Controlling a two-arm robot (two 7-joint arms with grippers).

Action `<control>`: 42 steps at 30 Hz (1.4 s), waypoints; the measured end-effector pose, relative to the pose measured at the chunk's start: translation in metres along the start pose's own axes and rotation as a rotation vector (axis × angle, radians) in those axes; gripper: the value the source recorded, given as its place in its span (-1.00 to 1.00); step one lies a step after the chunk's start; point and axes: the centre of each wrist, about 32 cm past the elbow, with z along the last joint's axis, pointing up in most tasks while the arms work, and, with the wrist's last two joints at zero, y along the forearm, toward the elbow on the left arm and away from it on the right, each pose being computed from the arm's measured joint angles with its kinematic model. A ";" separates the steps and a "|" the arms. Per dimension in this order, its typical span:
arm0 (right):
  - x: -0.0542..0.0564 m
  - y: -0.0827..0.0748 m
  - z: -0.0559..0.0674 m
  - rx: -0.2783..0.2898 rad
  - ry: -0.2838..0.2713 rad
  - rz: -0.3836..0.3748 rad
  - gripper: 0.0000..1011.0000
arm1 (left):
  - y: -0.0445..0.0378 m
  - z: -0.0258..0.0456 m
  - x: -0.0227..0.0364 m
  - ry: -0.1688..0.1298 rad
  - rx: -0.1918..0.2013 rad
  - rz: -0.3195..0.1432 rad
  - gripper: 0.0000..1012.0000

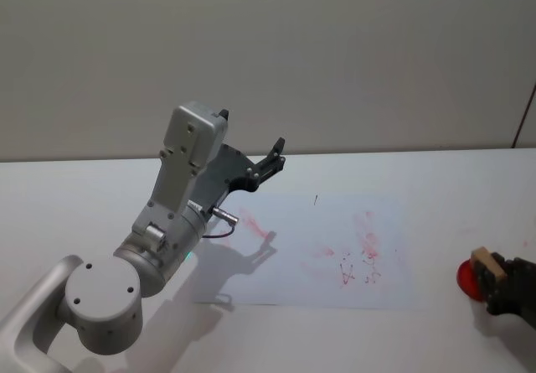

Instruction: Use the one hand to pick up the stamp and affix it onto the A4 paper.

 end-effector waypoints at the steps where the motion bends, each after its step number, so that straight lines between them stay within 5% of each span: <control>1: 0.000 0.000 0.001 0.006 -0.001 0.000 -0.57 | 0.0000 0.0000 0.0000 0.000 0.000 0.000 0.98; 15: -0.002 -0.003 0.029 0.181 0.004 0.049 -0.57 | 0.0000 0.0000 0.0000 0.000 0.000 0.000 0.98; 26: -0.016 0.004 0.049 0.289 0.027 0.179 -0.57 | 0.0000 0.0000 0.0000 0.000 0.000 0.000 0.98; 42: -0.040 0.035 0.041 0.192 0.004 0.294 -0.57 | 0.0000 0.0000 0.0000 0.000 0.000 0.000 0.98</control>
